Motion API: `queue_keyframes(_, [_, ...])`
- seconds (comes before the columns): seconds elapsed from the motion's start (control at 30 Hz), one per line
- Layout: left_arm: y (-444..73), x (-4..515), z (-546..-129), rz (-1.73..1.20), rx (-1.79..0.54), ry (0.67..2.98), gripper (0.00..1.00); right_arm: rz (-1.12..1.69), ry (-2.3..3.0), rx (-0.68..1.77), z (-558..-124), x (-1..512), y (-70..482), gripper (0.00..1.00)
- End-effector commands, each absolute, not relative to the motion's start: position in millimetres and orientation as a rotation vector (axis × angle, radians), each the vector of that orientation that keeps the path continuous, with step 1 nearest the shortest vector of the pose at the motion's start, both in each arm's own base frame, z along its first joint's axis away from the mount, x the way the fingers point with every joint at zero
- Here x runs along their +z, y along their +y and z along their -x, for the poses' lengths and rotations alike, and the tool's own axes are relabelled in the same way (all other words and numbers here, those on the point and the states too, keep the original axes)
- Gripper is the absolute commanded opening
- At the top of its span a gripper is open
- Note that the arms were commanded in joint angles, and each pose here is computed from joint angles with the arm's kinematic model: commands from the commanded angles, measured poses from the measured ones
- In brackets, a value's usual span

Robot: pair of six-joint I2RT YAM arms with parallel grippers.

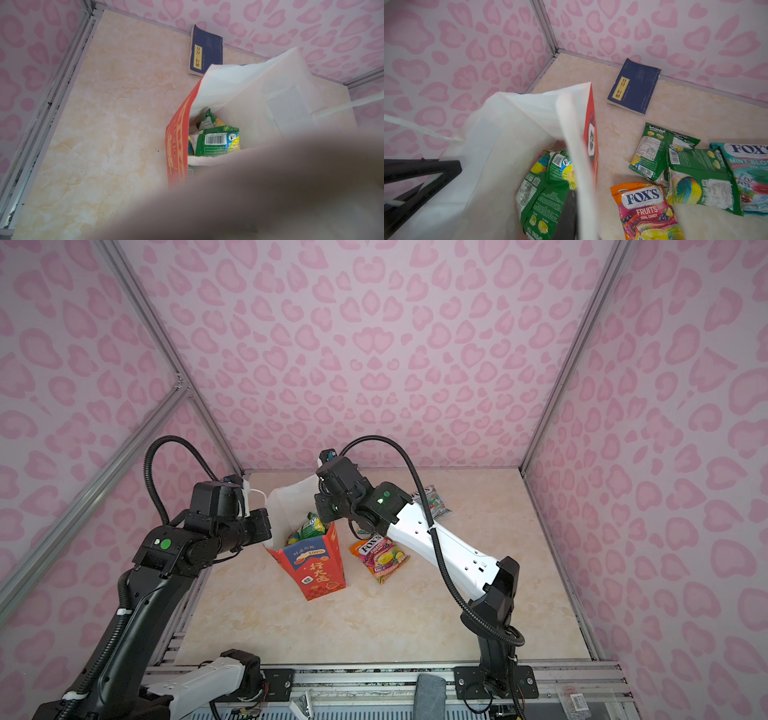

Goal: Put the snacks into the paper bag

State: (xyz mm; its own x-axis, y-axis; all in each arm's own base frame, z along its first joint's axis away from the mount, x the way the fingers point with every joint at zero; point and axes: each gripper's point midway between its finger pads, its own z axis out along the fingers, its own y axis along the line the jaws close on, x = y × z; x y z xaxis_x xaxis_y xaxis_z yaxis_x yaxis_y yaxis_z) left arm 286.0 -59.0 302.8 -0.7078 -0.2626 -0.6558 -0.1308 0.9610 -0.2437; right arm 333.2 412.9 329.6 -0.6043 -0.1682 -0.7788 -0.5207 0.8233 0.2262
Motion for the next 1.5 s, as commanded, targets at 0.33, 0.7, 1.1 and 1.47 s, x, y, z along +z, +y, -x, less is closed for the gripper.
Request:
queue_keyframes(0.33, [-75, 274, -321, 0.250, -0.379, 2.340, 0.03, 0.486, 2.224, 0.606, -352, 295, 428, 0.00])
queue_keyframes(0.7, [-73, 270, -323, 0.237, -0.379, 2.341, 0.03, 0.424, 2.219, 0.574, -351, 288, 410, 0.23])
queue_keyframes(1.1, [-70, 262, -319, 0.240, -0.452, 2.334, 0.03, 0.394, 2.120, 0.563, -336, 339, 386, 0.97])
queue_keyframes(1.47, [-73, 266, -315, 0.227, -0.498, 2.308, 0.03, 0.340, 2.021, 0.422, -312, 391, 310, 0.97])
